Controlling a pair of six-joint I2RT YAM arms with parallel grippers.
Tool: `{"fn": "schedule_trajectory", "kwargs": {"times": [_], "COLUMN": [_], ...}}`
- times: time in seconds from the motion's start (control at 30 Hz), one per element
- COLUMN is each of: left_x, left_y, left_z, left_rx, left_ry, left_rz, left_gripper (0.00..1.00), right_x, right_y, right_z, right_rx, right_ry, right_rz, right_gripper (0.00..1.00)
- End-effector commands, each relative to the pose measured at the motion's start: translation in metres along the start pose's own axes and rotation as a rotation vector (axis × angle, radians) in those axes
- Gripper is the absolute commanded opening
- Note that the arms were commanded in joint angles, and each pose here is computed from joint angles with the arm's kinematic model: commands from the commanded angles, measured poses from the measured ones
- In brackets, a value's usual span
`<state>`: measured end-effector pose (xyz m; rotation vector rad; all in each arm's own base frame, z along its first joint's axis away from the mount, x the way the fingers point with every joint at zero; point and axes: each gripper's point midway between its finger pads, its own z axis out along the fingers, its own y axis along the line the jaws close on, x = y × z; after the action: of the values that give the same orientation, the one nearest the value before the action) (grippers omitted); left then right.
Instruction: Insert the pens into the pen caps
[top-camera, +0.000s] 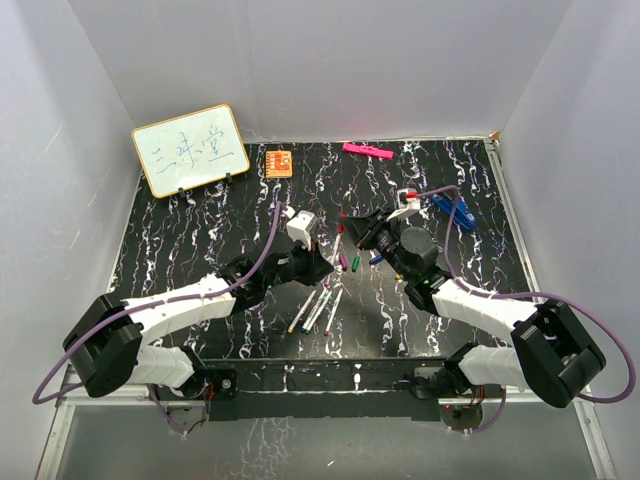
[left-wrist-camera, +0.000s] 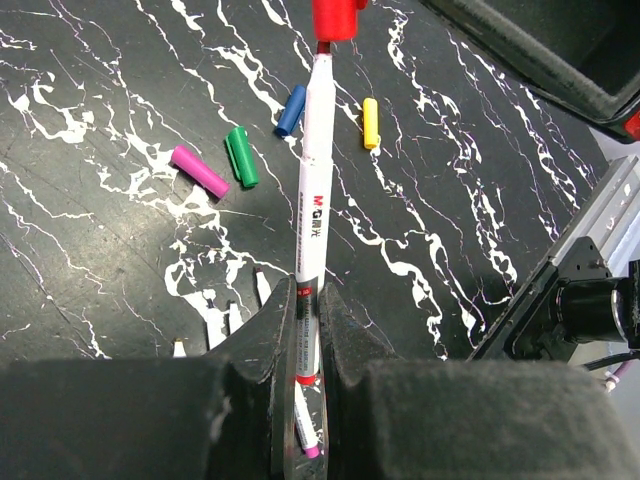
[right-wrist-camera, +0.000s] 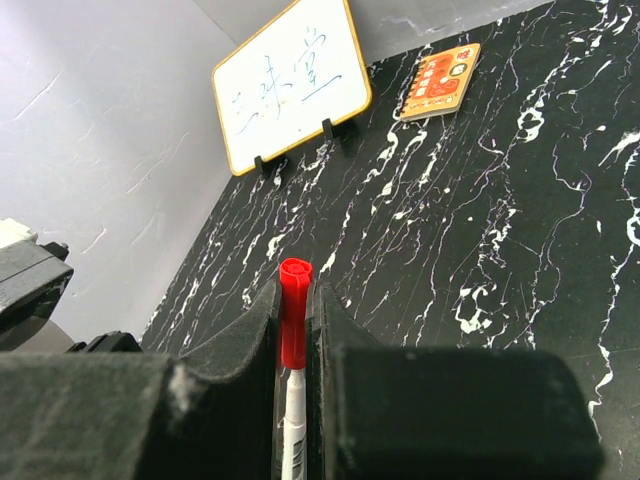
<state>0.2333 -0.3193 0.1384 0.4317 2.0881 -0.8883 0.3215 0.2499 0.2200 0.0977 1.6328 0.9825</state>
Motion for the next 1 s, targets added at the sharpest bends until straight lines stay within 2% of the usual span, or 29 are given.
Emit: {"fn": "schedule_trajectory", "kwargs": {"times": [0.0, 0.33, 0.77, 0.97], "left_x": [-0.014, -0.03, -0.07, -0.072], "left_y": [-0.005, -0.011, -0.013, -0.014], "left_z": [-0.004, -0.005, -0.025, -0.022], "left_rx": [0.009, 0.026, 0.008, 0.012], "left_ry": [-0.054, -0.106, -0.293, -0.299], "left_rz": [-0.001, -0.008, -0.049, -0.05], "left_gripper": [0.0, 0.0, 0.0, 0.0], "right_x": [-0.018, 0.0, 0.024, 0.028], "right_y": [0.025, 0.03, 0.033, 0.039], "right_z": [0.002, 0.005, 0.005, 0.008], "right_rx": [-0.079, -0.097, -0.109, -0.126], "right_ry": [-0.056, -0.018, 0.053, 0.07], "right_rz": [0.013, 0.017, 0.005, 0.004], "right_gripper": [0.0, 0.0, 0.0, 0.0]}}
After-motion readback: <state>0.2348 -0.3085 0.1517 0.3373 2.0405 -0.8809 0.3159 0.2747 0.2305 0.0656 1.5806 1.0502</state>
